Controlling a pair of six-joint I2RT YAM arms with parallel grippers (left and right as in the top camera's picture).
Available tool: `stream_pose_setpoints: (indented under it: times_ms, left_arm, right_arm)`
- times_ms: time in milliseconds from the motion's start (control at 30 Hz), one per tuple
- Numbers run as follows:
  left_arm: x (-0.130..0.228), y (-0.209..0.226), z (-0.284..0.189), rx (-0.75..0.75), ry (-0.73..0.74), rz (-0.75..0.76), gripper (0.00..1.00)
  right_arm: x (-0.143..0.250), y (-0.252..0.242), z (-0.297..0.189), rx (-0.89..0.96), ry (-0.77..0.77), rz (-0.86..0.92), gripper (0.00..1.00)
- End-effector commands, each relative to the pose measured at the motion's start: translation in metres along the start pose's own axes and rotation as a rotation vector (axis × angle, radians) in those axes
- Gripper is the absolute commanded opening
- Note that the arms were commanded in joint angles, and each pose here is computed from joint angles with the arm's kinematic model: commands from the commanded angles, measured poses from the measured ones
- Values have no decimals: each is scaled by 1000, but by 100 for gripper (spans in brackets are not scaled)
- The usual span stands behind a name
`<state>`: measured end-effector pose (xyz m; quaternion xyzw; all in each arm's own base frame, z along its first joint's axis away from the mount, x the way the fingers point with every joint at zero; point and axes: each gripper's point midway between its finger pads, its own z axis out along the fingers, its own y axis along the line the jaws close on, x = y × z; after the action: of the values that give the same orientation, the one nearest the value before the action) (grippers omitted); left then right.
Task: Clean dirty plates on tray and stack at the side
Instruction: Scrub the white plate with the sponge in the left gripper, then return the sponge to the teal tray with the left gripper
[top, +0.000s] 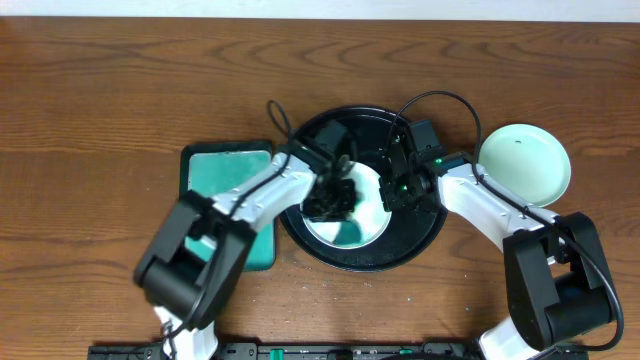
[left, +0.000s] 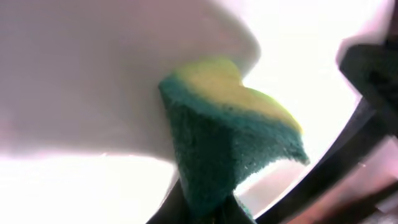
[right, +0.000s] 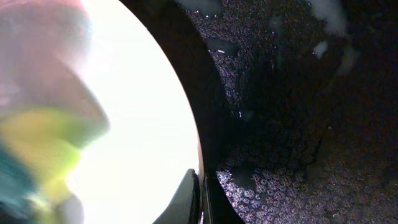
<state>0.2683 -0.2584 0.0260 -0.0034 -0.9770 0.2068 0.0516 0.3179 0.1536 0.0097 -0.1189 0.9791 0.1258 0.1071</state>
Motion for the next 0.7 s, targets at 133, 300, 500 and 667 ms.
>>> stream_pose_setpoints:
  times_ms: [133, 300, 500, 667]
  left_arm:
    - [-28, 83, -127, -355, -397, -83, 7]
    - [-27, 138, -154, -522, -427, -175, 7]
    - [-30, 172, -145, -542, -386, -272, 17]
    - [-28, 163, -157, -453, -390, -283, 60]
  right_arm:
    - [2, 1, 0, 8, 6, 2, 1]
    - [-2, -8, 0, 61, -12, 90, 1]
    - [-13, -2, -11, 49, -47, 103, 1]
    - [-43, 24, -59, 22, -174, -66, 1]
